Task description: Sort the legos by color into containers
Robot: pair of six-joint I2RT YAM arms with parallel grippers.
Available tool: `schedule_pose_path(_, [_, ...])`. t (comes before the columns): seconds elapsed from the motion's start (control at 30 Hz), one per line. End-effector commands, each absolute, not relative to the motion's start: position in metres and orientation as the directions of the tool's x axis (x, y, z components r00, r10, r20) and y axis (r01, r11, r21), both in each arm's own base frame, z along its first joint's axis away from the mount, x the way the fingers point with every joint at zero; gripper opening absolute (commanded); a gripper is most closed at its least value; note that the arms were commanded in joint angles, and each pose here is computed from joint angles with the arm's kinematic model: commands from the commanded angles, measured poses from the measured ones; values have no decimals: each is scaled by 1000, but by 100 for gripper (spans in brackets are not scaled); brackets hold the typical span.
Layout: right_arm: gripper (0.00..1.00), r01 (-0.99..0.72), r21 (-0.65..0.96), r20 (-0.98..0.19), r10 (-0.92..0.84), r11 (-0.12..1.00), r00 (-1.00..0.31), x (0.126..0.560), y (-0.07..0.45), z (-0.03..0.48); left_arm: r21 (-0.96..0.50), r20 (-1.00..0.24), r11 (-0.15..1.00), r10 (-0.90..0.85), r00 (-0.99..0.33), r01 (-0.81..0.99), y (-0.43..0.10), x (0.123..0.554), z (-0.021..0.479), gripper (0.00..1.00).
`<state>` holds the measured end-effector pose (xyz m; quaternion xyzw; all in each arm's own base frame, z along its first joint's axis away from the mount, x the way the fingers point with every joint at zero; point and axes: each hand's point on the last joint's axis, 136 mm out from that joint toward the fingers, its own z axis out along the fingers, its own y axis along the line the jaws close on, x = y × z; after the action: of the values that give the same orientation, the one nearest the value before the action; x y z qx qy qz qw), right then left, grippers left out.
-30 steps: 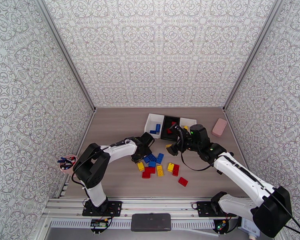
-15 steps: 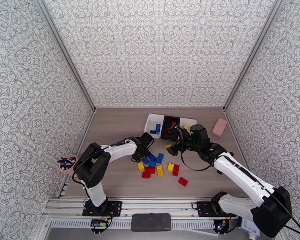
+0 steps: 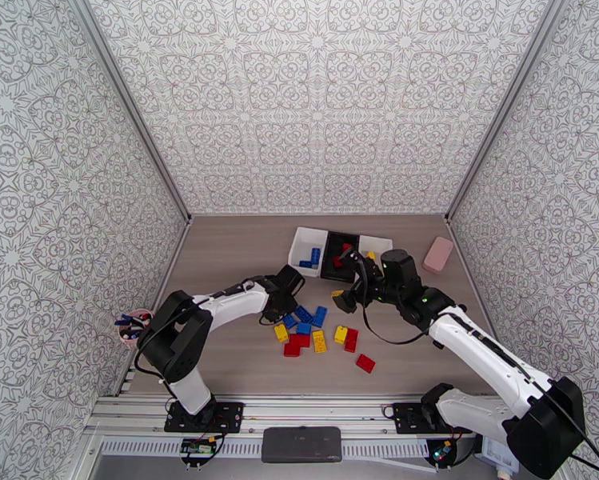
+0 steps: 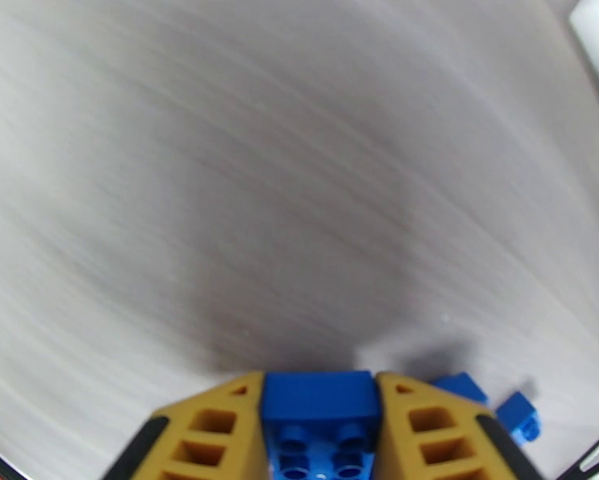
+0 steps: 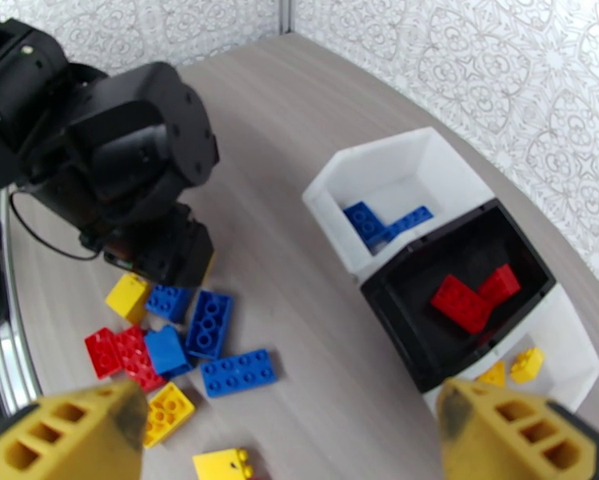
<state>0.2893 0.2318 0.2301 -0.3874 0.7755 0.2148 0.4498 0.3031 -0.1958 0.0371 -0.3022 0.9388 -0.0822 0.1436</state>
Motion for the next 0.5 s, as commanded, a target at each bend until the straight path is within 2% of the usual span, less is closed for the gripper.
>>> schedule_pose_path(0.0, [99, -814, -4, -871, -402, 581, -283, 282, 237, 232, -280, -303, 817, -574, -760, -505, -193, 320, 66, 29])
schedule_pose_path(0.13, [99, -804, 1, -879, -382, 595, -284, 286, 237, 233, -317, -413, 842, -537, -735, -437, -198, 342, 93, 28])
schedule_pose_path(0.47, [99, -718, 1, -907, -301, 696, -293, 301, 226, 242, -378, -554, 863, -501, -666, -334, -221, 423, 141, 28])
